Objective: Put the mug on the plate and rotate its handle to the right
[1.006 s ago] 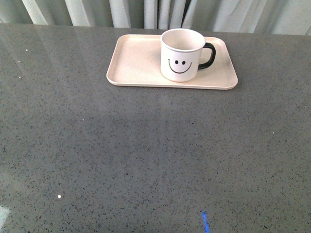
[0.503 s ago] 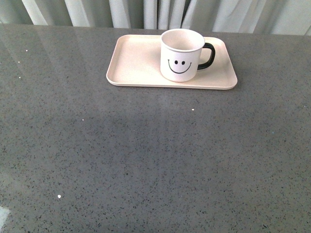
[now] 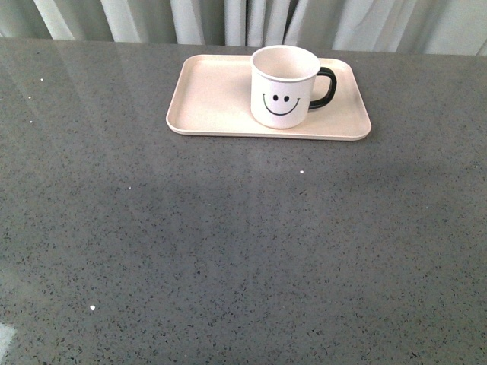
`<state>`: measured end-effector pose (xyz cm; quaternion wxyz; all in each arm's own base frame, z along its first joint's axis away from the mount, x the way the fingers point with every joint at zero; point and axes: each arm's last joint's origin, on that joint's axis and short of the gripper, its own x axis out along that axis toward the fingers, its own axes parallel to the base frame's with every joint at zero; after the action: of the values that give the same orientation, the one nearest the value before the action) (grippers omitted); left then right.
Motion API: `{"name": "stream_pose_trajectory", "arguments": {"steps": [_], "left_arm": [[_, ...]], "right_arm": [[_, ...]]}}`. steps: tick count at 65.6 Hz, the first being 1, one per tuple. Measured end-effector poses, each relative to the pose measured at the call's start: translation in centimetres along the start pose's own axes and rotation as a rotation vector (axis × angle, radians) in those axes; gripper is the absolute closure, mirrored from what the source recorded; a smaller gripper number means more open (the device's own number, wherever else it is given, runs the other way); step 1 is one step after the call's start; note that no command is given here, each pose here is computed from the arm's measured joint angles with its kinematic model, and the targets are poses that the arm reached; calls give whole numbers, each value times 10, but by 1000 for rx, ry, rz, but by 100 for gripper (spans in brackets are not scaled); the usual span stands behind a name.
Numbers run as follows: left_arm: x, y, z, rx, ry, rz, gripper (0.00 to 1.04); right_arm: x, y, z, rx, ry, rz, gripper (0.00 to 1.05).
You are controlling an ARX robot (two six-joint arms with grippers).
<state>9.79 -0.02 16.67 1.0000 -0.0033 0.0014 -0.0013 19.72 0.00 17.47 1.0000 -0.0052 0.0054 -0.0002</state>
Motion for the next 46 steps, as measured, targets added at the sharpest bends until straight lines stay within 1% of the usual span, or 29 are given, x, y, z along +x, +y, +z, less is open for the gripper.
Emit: {"name": "stream_pose_trajectory", "arguments": {"steps": [10,17,46], "left_arm": [[0,0,0,0,0,0,9],[0,0,0,0,0,0,9],[0,0,0,0,0,0,9]], "right_arm": [[-16,0,-7,0,-15,0,103],[-27,0,-15,0,13,1,103],[-56,0,-9,0,-9,0,103]]}}
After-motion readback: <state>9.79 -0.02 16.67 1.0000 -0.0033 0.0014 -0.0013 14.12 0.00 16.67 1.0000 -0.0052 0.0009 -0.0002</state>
